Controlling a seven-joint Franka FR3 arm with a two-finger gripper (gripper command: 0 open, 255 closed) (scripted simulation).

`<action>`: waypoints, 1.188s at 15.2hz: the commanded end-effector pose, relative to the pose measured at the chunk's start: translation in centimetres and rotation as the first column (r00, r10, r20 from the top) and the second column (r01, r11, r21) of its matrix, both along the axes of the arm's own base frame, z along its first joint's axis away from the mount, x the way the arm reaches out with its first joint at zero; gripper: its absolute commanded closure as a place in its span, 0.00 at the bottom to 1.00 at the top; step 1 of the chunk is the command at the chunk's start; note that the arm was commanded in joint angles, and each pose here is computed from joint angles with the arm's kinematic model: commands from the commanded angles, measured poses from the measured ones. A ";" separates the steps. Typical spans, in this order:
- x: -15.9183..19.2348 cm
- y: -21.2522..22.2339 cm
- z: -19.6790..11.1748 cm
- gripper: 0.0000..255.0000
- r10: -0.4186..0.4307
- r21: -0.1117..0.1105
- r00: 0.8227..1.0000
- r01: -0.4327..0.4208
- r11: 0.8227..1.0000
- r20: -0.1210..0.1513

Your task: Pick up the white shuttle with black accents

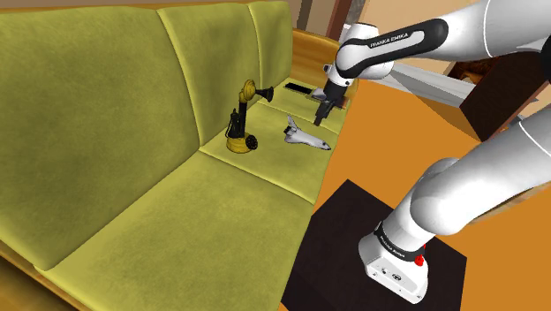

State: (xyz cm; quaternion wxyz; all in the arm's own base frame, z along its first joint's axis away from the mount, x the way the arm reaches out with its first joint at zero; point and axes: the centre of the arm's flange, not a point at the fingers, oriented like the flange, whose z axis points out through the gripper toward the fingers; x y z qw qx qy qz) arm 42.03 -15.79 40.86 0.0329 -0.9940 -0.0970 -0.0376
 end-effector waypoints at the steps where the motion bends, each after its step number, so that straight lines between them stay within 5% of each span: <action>1: 1.3 -1.6 -2.0 0.00 0.024 -0.005 1.000 -0.024 1.000 0.006; 11: 8.0 -8.5 -10.8 0.00 0.135 -0.023 0.991 -0.134 0.991 0.026; 18: 8.0 -8.5 -14.4 0.00 0.135 -0.023 0.991 -0.134 0.991 0.026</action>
